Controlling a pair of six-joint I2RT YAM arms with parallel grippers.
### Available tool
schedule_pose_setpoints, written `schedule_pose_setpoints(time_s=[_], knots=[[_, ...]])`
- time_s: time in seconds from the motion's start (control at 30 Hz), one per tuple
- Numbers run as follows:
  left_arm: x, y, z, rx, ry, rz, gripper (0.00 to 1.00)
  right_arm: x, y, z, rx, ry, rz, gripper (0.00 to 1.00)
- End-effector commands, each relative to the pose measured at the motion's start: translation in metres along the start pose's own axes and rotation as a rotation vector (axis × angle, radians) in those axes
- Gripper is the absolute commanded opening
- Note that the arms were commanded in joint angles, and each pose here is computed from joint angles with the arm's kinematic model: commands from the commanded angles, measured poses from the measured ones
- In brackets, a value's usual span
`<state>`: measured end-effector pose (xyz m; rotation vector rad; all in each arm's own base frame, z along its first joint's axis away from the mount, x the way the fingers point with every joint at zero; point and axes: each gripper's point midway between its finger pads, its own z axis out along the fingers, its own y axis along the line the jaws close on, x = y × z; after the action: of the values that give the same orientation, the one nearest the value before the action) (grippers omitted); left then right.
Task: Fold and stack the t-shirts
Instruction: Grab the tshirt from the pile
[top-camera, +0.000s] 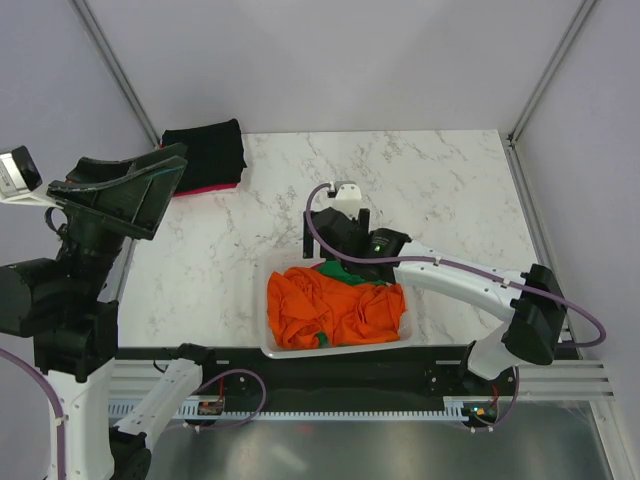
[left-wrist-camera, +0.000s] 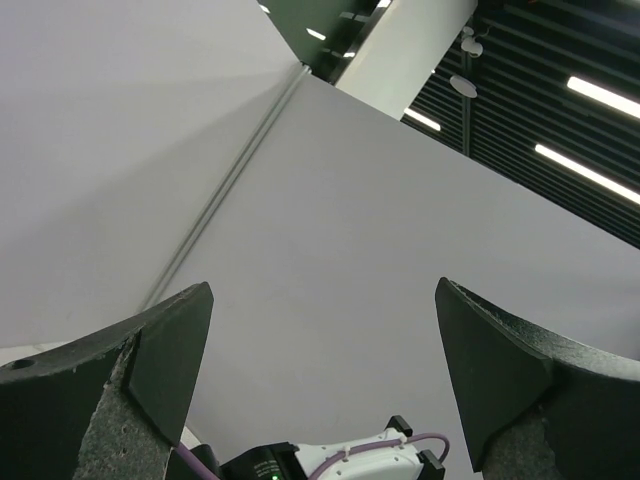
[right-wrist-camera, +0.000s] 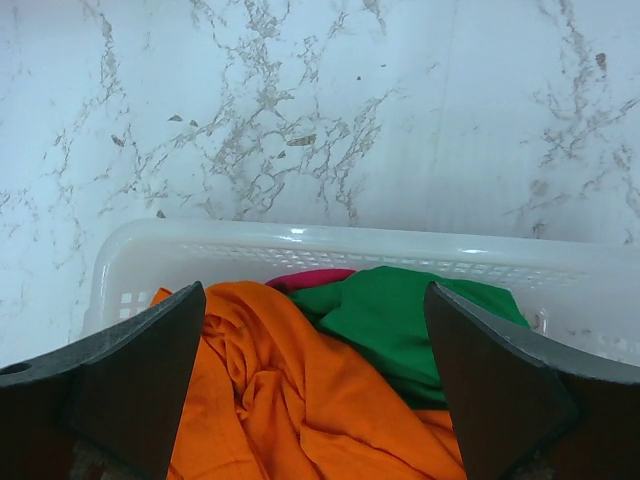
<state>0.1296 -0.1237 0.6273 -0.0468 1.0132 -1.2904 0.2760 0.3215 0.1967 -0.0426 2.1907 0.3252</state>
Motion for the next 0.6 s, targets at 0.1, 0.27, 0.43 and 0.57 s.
schedule_pose_setpoints(time_s=[0.1, 0.27, 0.43, 0.57], knots=[[-0.016, -0.026, -0.007, 0.040, -0.056, -0.038, 1.00, -0.008, 0.020, -0.006, -0.087, 0.004, 0.041, 0.98], [0.008, 0.019, -0.021, -0.075, -0.033, -0.038, 1.00, -0.004, 0.008, -0.021, -0.112, 0.011, 0.040, 0.98], [0.047, 0.080, -0.058, -0.238, 0.024, 0.069, 1.00, 0.004, 0.004, -0.037, -0.178, 0.041, -0.012, 0.98], [0.093, 0.143, -0.089, -0.418, 0.166, 0.100, 1.00, 0.045, 0.002, -0.040, -0.227, 0.173, -0.034, 0.98]])
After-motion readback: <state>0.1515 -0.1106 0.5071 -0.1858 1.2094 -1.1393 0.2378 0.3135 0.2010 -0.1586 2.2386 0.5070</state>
